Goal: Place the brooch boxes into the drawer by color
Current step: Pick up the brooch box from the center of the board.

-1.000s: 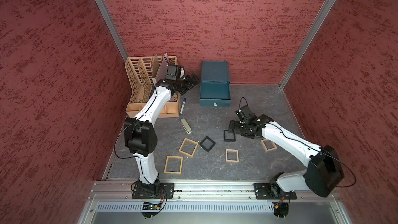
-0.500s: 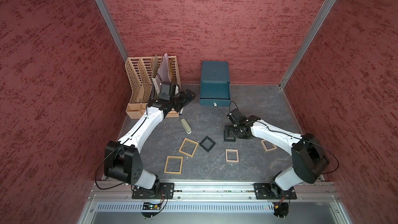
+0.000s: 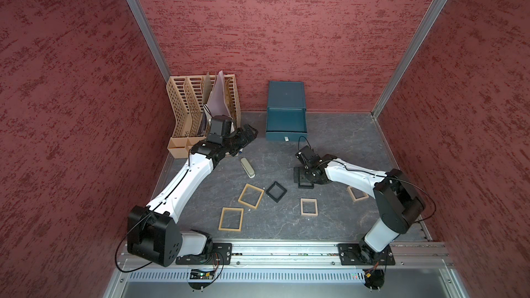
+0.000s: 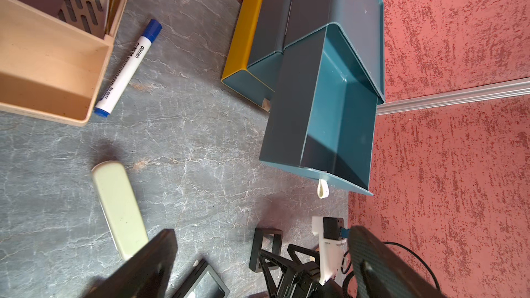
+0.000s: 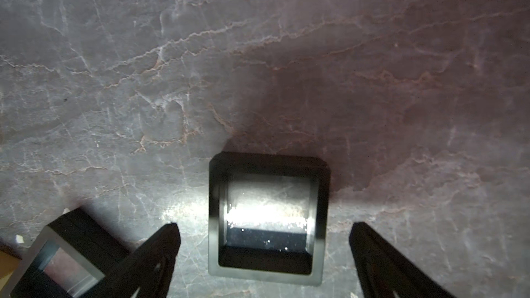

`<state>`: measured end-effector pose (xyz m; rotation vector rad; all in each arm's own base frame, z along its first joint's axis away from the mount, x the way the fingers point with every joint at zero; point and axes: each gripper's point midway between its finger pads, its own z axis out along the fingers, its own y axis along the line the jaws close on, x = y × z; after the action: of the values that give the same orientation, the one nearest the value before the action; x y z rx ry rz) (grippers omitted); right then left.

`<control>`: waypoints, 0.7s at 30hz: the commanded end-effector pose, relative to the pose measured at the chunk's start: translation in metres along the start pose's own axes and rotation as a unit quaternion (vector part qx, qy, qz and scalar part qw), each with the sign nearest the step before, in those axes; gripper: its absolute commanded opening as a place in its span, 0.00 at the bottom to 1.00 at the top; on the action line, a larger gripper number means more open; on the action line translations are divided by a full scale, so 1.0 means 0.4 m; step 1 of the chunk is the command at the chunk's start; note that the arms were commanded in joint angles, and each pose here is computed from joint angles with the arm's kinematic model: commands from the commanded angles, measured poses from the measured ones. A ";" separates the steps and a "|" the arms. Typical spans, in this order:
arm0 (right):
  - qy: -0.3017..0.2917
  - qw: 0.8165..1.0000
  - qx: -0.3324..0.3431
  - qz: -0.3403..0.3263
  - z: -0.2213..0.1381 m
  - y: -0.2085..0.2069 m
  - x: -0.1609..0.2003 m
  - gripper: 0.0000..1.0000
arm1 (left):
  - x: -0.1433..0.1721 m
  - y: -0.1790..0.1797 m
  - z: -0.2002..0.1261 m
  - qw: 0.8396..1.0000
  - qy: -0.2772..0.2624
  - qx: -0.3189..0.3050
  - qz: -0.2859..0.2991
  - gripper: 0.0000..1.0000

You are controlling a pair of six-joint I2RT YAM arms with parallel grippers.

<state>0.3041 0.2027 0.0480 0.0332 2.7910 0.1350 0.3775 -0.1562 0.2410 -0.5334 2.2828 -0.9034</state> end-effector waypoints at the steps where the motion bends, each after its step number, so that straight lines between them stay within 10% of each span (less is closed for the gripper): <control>1: -0.003 1.000 0.003 0.003 0.025 0.012 -0.007 0.97 | 0.005 -0.003 -0.011 1.000 -0.009 0.004 0.003 0.98; 21: 0.013 0.999 0.049 -0.001 0.056 -0.017 0.032 0.84 | 0.002 -0.001 -0.017 1.000 -0.011 0.008 0.009 0.98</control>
<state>0.2996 0.2004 0.0217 0.0424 2.8352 0.0437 0.3728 -0.1554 0.2382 -0.5354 2.2843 -0.9020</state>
